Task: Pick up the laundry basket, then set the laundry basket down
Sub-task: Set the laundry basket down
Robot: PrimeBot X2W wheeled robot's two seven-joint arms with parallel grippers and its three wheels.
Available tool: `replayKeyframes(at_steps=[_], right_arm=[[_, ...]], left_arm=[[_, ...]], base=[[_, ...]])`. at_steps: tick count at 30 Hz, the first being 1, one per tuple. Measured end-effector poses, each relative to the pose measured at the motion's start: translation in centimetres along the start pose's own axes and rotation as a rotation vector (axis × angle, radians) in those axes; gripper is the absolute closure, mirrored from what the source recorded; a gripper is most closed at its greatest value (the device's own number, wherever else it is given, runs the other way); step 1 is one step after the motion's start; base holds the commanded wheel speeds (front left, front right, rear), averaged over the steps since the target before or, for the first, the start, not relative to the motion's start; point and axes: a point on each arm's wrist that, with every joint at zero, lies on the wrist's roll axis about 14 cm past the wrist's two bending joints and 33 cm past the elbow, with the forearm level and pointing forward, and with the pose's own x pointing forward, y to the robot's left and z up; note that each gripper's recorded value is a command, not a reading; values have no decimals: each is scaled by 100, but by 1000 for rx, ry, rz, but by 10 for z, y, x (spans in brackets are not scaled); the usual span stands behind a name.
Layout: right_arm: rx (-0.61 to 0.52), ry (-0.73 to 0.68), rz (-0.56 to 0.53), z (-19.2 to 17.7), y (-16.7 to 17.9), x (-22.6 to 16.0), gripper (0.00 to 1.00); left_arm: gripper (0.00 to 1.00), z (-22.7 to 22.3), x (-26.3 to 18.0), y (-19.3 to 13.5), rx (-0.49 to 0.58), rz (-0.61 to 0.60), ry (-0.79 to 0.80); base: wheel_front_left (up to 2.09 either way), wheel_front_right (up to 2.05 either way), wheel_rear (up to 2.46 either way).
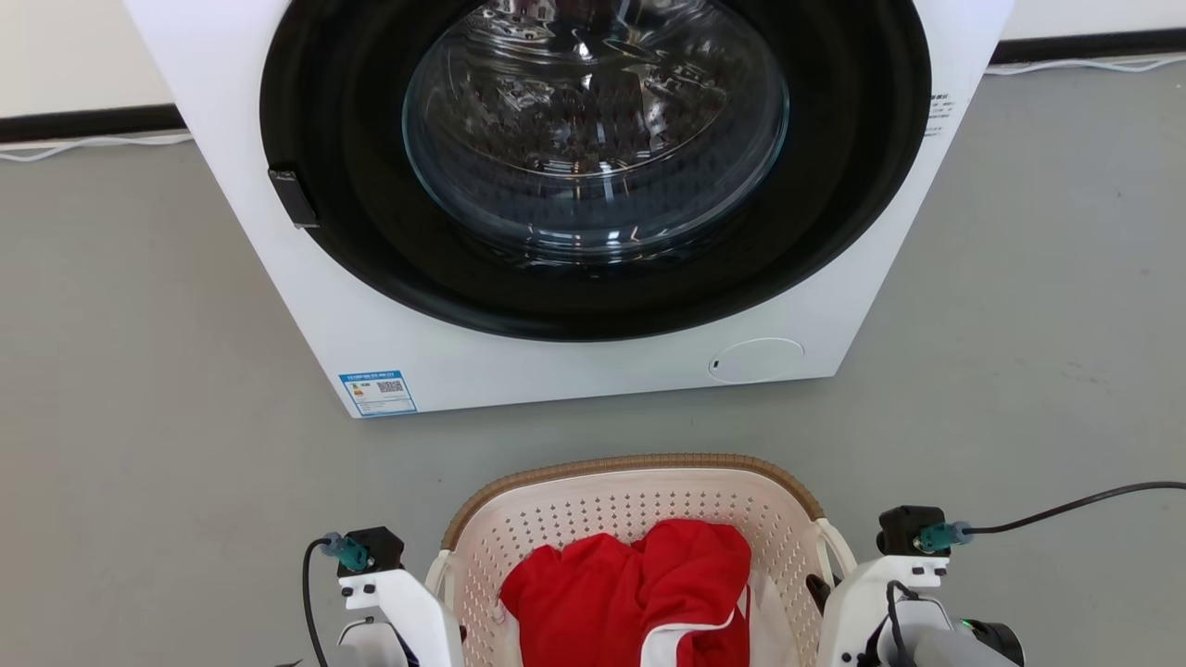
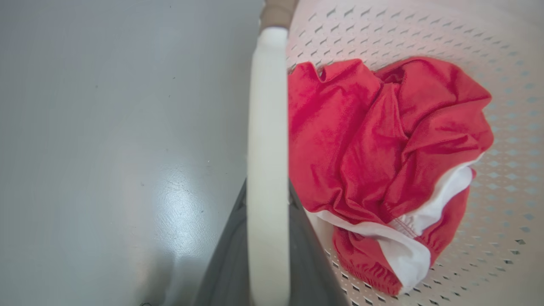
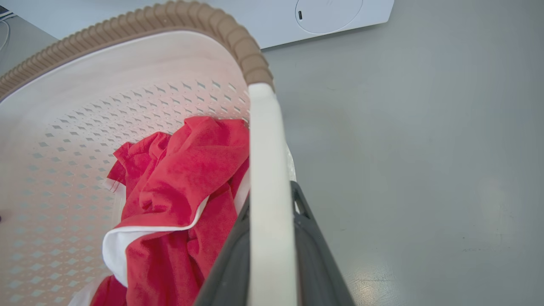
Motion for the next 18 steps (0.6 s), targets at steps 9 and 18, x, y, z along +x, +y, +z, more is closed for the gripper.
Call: replayKeyframes(at_steps=[9,18], right_arm=[[8,29,-3,-7,-3,10,100],[9,23,-5,1,-6,29,100]], left_arm=[[100,-4,10,5,-10,5,26],[100,6,26,10,-16,5,12]], base=[[0,0,0],[0,0,0]])
